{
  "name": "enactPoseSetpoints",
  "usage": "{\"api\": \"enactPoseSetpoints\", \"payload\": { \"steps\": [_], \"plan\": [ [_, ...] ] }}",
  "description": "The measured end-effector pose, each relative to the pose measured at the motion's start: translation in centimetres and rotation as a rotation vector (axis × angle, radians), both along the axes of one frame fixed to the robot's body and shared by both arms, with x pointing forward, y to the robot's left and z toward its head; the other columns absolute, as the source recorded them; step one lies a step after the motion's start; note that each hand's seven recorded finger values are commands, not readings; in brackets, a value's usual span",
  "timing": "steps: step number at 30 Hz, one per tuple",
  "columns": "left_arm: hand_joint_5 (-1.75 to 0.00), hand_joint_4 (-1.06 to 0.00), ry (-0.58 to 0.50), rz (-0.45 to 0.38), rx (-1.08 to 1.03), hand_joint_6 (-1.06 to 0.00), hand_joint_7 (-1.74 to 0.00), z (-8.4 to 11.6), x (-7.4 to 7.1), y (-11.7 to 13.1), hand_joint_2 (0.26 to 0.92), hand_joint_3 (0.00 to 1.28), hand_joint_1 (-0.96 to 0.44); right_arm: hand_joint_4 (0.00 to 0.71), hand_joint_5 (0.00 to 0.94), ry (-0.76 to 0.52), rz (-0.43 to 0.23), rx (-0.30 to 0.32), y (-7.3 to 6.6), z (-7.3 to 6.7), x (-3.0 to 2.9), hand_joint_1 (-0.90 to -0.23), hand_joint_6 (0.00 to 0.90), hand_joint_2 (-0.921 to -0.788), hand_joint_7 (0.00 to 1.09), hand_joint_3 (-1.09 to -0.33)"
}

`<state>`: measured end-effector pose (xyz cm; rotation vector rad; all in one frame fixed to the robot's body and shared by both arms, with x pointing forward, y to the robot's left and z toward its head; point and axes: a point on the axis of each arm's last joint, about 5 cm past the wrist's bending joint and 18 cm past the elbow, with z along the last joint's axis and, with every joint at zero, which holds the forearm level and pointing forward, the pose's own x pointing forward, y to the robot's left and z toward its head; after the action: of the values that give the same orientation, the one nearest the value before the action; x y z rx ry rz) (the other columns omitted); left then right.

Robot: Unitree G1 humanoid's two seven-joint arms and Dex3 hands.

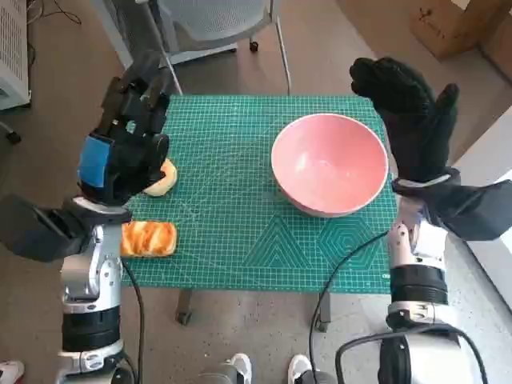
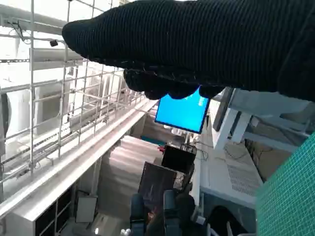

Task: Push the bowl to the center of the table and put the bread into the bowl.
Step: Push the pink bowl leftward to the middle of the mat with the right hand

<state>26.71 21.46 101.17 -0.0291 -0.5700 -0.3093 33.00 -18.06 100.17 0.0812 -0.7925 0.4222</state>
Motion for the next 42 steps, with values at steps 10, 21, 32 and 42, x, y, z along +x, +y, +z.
{"api": "enactPoseSetpoints", "payload": {
  "steps": [10, 21, 32, 42],
  "plan": [
    [-0.01, -0.05, -0.004, 0.003, -0.004, 0.00, -0.40, 0.06, -0.03, -0.09, 0.921, 0.52, -0.69, 0.259, 0.004, -0.005, -0.003, 0.003, 0.04, 0.12, -0.01, -0.607, 0.402, -0.921, 0.01, -0.562],
    [0.00, -0.03, -0.003, -0.002, -0.006, 0.00, -0.36, 0.02, -0.02, -0.22, 0.921, 0.53, -0.67, 0.259, 0.003, -0.004, -0.004, 0.003, 0.08, 0.13, -0.01, -0.610, 0.403, -0.921, 0.01, -0.563],
    [0.00, -0.04, -0.005, -0.011, -0.006, 0.00, -0.36, 0.02, -0.02, -0.17, 0.921, 0.52, -0.67, 0.260, 0.002, -0.005, -0.005, 0.003, 0.09, 0.16, -0.01, -0.611, 0.404, -0.921, 0.00, -0.563],
    [0.00, -0.04, 0.000, -0.011, -0.014, 0.00, -0.35, -0.10, -0.05, -0.17, 0.921, 0.51, -0.66, 0.256, 0.001, 0.024, -0.025, 0.009, -0.46, -0.19, 0.18, -0.618, 0.395, -0.921, 0.00, -0.572]
  ]
}}
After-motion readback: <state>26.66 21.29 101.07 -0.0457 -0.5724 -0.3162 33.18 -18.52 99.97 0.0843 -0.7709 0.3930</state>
